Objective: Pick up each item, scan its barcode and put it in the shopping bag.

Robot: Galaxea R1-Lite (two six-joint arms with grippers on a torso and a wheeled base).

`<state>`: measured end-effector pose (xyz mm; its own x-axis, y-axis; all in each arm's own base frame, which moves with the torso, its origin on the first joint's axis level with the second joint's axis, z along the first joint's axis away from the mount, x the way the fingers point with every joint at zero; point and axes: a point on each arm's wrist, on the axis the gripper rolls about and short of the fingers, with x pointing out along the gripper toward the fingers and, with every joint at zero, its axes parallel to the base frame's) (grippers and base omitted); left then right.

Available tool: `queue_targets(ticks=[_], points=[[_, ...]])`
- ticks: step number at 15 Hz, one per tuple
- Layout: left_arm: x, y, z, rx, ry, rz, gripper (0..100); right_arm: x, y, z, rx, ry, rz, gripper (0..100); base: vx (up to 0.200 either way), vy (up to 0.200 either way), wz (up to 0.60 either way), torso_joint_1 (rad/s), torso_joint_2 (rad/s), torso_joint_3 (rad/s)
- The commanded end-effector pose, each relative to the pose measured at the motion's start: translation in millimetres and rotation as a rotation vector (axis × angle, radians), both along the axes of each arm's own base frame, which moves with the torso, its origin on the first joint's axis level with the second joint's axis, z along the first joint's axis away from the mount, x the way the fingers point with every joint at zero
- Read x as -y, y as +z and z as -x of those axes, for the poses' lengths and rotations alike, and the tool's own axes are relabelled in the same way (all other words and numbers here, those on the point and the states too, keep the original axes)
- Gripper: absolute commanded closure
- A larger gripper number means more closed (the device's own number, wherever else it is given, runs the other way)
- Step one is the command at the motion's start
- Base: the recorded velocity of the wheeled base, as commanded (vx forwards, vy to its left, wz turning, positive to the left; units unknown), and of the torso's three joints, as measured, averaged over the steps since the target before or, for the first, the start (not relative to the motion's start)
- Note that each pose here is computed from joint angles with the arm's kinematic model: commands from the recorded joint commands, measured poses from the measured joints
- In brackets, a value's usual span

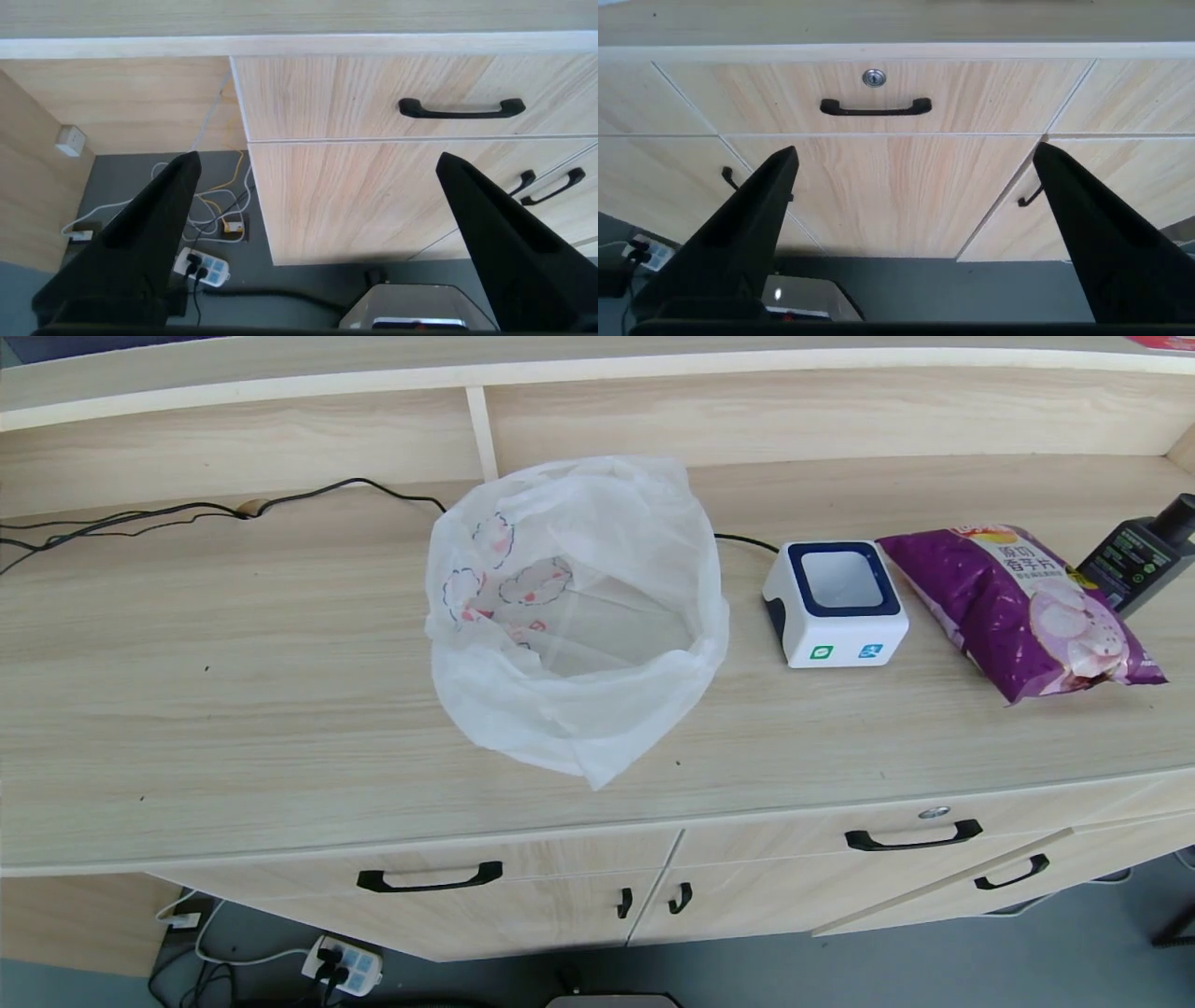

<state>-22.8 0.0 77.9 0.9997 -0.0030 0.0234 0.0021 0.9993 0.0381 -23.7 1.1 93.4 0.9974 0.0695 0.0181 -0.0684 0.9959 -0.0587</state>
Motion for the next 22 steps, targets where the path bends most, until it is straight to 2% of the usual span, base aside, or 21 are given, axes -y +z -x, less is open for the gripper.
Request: queue_targets(ticks=[1, 2, 3, 4, 6, 7, 9, 12, 15, 17, 19, 22], points=[[0.0, 0.0, 0, -0.002, 0.000, -0.002, 0, -1, 118, -38, -0.055, 0.040, -0.089, 0, 0.000, 0.000, 0.00, 0.000, 0.00, 0.000], [0.0, 0.0, 0, -0.002, -0.002, -0.002, 0, -2, 140, -65, -0.095, 0.038, -0.118, 0, 0.000, 0.000, 0.00, 0.000, 0.00, 0.000], [0.0, 0.0, 0, -0.002, -0.002, -0.002, 0, -2, 152, -83, -0.086, 0.038, -0.127, 0, 0.000, 0.000, 0.00, 0.000, 0.00, 0.000], [0.0, 0.0, 0, -0.002, -0.002, -0.002, 0, -3, 167, -118, -0.035, 0.045, -0.165, 0, 0.000, 0.000, 0.00, 0.000, 0.00, 0.000], [0.0, 0.0, 0, -0.002, 0.000, 0.001, 0, -4, 177, -163, 0.031, 0.061, -0.155, 0, 0.000, 0.000, 0.00, 0.000, 0.00, 0.000], [0.0, 0.0, 0, -0.002, -0.002, 0.003, 0, -5, 177, -177, 0.029, 0.101, -0.121, 0, 0.000, 0.000, 0.00, 0.000, 0.00, 0.000], [0.0, 0.0, 0, -0.002, -0.002, 0.004, 0, -8, 178, -196, -0.007, 0.227, -0.049, 0, 0.000, 0.000, 0.00, 0.000, 0.00, 0.000], [0.0, 0.2, 0, 0.000, -0.002, 0.000, 0, -8, 184, -223, -0.023, 0.238, -0.033, 0, 0.000, 0.000, 0.00, 0.000, 0.00, 0.000], [0.0, 0.3, 0, 0.001, 0.000, -0.003, 0, 0, 203, -229, -0.048, 0.206, -0.034, 0, 0.000, 0.000, 0.00, 0.000, 0.00, 0.000], [0.0, 0.0, 0, 0.000, -0.002, 0.000, 0, 15, 204, -228, -0.131, 0.168, -0.003, 0, 0.000, 0.000, 0.00, 0.000, 0.00, 0.000], [0.0, 0.0, 0, 0.000, 0.000, 0.001, 0, 40, 201, -244, -0.144, 0.134, 0.076, 0, 0.000, 0.000, 0.00, 0.000, 0.00, 0.000], [0.0, 0.0, 0, 0.000, 0.000, 0.003, 0, 51, 202, -263, -0.163, 0.163, 0.083, 0, 0.000, 0.000, 0.00, 0.000, 0.00, 0.000]])
